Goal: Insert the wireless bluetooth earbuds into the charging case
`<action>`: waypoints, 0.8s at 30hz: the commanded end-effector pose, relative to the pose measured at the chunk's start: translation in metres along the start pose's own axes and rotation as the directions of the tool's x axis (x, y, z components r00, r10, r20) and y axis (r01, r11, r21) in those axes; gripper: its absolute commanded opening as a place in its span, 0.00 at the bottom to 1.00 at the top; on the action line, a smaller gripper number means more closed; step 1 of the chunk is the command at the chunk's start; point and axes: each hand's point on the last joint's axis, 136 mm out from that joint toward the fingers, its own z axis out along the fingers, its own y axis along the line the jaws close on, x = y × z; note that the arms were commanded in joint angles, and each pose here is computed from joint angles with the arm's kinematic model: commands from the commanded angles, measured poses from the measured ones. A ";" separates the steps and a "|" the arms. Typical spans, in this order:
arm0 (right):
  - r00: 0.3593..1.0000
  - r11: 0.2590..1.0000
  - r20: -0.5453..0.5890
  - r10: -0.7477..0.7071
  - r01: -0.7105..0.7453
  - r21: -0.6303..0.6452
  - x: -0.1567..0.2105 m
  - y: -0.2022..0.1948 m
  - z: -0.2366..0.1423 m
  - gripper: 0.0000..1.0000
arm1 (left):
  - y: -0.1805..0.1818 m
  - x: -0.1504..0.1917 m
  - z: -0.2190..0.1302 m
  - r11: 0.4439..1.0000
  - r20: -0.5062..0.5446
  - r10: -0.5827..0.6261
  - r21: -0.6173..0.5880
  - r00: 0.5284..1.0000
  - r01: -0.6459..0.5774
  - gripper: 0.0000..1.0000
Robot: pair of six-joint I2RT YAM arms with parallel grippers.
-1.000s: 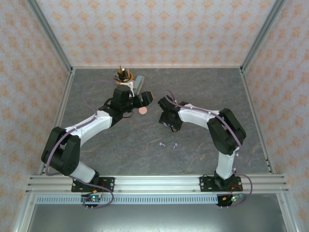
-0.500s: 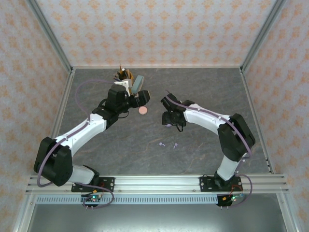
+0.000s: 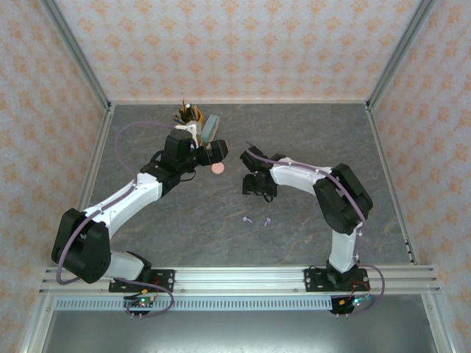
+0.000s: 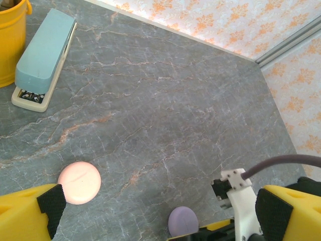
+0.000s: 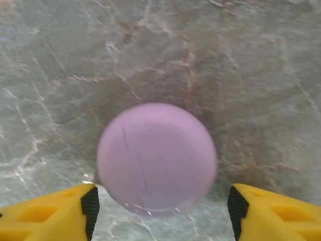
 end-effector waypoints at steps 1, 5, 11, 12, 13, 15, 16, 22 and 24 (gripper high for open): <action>1.000 0.997 0.017 0.019 -0.018 -0.079 -0.012 0.026 -0.004 0.69 | 0.000 -0.012 -0.003 1.000 0.028 0.017 -0.014 0.999 -0.017 1.00; 1.000 0.987 -0.007 0.010 -0.011 -0.159 -0.009 0.049 -0.010 0.68 | 0.000 -0.013 -0.001 1.000 0.032 0.017 -0.010 0.999 -0.017 1.00; 0.999 0.962 -0.028 -0.024 0.015 -0.272 -0.001 0.069 -0.037 0.67 | -0.001 -0.014 -0.001 1.000 0.035 0.026 -0.010 0.999 -0.025 1.00; 0.999 0.965 -0.005 -0.036 0.033 -0.260 -0.004 0.065 -0.045 0.67 | -0.001 -0.015 -0.002 1.000 0.036 0.029 -0.012 0.999 -0.028 1.00; 0.999 0.970 0.015 -0.051 0.053 -0.238 -0.006 0.061 -0.051 0.67 | 0.000 -0.016 -0.003 0.999 0.040 0.031 -0.014 0.999 -0.030 1.00; 0.992 0.977 0.067 -0.105 0.116 -0.177 -0.013 0.051 -0.065 0.68 | 0.002 -0.019 -0.006 0.999 0.047 0.033 -0.018 0.998 -0.033 1.00; 0.988 0.980 0.085 -0.129 0.140 -0.143 -0.018 0.046 -0.069 0.70 | 0.004 -0.020 -0.007 0.999 0.051 0.031 -0.022 0.998 -0.030 1.00; 0.965 0.969 0.098 -0.245 0.242 0.040 -0.044 0.029 -0.071 0.75 | 0.013 -0.029 -0.017 0.999 0.071 0.027 -0.041 0.997 -0.025 1.00; 0.975 0.975 0.066 -0.214 0.208 0.082 -0.049 0.028 -0.062 0.75 | 0.016 -0.030 -0.018 0.999 0.074 0.027 -0.048 0.997 -0.024 1.00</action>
